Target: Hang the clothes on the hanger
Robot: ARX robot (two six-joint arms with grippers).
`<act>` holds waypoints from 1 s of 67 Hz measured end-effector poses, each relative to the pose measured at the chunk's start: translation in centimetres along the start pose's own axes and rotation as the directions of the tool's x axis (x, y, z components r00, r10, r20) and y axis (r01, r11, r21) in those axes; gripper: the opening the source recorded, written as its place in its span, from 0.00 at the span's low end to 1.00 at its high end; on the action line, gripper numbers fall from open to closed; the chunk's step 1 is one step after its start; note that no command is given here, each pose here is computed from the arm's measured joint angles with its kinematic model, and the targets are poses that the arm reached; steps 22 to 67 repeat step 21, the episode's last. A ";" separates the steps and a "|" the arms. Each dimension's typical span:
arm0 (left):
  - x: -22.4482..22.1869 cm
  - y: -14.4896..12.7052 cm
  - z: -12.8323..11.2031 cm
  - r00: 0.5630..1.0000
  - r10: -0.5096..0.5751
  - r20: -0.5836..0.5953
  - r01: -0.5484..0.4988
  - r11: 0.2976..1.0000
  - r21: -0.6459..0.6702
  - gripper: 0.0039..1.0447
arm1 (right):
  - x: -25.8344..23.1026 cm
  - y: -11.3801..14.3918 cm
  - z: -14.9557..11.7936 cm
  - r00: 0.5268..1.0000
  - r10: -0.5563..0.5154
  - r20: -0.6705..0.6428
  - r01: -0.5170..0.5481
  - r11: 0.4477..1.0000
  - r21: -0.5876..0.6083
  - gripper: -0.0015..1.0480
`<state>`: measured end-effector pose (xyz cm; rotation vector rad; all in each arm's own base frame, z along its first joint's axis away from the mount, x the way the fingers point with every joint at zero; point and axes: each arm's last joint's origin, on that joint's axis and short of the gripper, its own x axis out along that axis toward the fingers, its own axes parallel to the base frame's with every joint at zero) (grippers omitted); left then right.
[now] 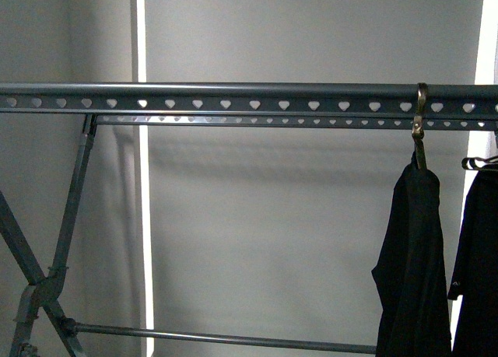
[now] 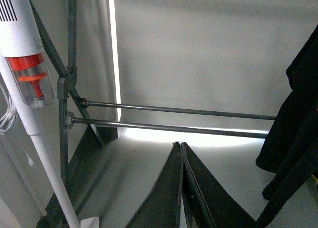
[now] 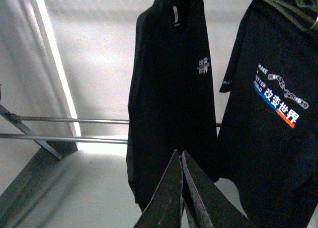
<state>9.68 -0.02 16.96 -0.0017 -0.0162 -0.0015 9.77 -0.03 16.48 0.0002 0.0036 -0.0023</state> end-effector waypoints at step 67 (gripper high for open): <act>0.0 0.0 0.0 1.000 0.000 0.000 0.000 1.000 0.000 0.17 | 0.0 0.0 0.0 1.000 0.000 0.002 0.000 1.000 -0.001 0.17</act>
